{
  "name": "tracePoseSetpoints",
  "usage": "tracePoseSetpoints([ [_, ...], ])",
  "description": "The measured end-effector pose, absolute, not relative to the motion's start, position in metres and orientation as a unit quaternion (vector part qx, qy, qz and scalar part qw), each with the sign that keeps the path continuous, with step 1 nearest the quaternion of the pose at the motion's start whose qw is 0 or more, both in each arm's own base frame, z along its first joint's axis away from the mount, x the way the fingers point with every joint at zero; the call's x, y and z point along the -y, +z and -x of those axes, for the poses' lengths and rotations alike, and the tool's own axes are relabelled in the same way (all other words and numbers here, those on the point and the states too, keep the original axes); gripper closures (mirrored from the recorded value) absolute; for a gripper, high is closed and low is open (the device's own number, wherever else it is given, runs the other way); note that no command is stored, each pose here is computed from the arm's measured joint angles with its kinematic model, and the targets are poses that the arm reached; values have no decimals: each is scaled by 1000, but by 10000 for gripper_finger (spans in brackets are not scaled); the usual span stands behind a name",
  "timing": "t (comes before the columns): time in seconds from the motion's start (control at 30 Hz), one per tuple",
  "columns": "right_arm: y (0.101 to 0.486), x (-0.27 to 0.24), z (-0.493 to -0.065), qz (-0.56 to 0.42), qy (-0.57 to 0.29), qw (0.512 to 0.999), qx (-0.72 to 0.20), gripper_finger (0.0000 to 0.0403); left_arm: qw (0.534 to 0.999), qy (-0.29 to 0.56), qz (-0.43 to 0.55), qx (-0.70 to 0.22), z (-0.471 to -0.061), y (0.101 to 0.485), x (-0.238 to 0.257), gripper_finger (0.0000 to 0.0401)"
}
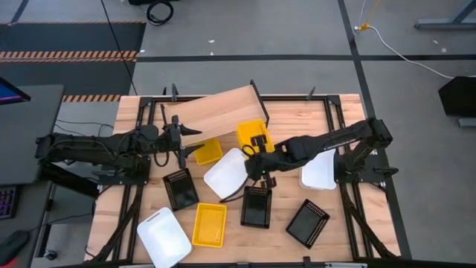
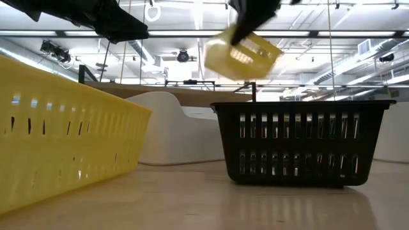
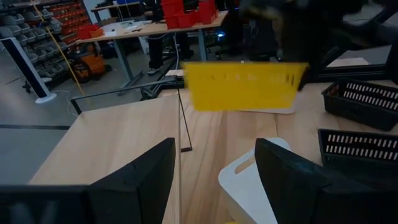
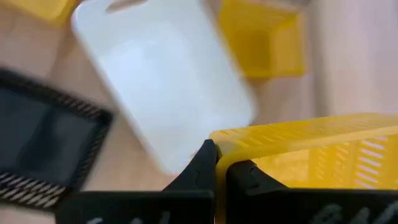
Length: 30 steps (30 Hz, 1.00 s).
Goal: Stack baskets on shelf by color
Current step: Put the top right yellow bin on the shelf
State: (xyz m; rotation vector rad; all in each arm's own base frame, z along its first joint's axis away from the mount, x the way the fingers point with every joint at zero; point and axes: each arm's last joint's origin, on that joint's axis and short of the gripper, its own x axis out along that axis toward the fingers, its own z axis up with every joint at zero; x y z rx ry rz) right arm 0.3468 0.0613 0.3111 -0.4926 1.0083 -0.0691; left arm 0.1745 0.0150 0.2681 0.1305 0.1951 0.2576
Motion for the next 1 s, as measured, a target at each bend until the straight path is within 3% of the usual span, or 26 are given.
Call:
tracePoseSetpoints([
  [0.27, 333, 1, -357, 250, -75, 844, -468, 397, 987, 121, -65, -83, -175, 271, -12, 172],
  [0.57, 337, 57, -362, 231, -64, 868, -435, 397, 988, 122, -65, -63, -176, 275, -12, 172],
  [1.0, 306, 96, -376, 191, -55, 862, -467, 394, 988, 125, -73, -62, -176, 275, -13, 172],
])
